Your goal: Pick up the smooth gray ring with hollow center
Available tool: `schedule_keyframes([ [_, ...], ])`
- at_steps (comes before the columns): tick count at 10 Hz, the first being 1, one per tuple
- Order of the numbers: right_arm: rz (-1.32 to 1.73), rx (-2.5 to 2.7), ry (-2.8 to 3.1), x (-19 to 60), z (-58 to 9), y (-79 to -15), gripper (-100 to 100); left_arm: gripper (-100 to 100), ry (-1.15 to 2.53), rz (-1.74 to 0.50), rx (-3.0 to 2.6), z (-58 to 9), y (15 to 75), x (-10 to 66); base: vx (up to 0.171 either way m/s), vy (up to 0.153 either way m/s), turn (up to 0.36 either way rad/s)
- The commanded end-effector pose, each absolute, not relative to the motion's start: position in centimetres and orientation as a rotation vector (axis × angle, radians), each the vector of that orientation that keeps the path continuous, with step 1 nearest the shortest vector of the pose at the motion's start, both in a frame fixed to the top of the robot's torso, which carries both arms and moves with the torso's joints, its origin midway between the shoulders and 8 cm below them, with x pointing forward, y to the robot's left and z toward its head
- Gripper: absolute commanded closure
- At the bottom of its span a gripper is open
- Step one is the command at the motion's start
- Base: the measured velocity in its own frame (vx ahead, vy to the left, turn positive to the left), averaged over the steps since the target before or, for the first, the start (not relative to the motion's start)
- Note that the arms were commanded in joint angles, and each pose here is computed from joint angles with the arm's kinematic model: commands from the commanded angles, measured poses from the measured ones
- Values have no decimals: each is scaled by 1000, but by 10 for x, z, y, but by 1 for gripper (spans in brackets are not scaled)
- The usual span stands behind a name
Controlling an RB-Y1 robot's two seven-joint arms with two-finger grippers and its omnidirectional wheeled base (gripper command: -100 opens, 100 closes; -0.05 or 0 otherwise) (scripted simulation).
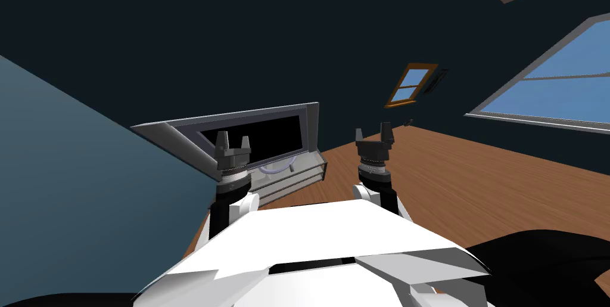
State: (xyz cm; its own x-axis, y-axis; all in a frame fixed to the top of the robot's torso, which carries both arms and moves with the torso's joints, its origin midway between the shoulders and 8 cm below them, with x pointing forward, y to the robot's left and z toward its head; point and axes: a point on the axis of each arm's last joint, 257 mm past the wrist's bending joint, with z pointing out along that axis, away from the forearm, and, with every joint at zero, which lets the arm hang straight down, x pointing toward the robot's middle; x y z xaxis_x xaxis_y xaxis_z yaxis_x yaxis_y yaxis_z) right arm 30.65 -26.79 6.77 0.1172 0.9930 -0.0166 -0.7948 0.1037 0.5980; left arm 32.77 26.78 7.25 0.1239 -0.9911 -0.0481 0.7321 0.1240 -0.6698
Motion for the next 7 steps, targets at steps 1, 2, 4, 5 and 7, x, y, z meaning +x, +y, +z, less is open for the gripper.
schedule_keyframes([
  [1, 1394, 511, 477, 306, 68, -268, 0, -100, 612, -1380, -587, 60, 264, 337, -8, 7, -132],
  [2, 1394, 511, 477, 306, 68, -268, 0, -100, 638, -1392, -606, 52, 262, 343, -16, 19, -136],
  [4, 1394, 511, 477, 306, 68, -268, 0, -100, 698, -1423, -660, 31, 257, 358, -27, 20, -135],
  [5, 1394, 511, 477, 307, 68, -268, 0, -100, 733, -1440, -696, 17, 255, 366, -38, 15, -154],
  [7, 1394, 511, 477, 307, 68, -268, 0, -100, 812, -1474, -781, -15, 249, 382, -36, 23, -212],
])
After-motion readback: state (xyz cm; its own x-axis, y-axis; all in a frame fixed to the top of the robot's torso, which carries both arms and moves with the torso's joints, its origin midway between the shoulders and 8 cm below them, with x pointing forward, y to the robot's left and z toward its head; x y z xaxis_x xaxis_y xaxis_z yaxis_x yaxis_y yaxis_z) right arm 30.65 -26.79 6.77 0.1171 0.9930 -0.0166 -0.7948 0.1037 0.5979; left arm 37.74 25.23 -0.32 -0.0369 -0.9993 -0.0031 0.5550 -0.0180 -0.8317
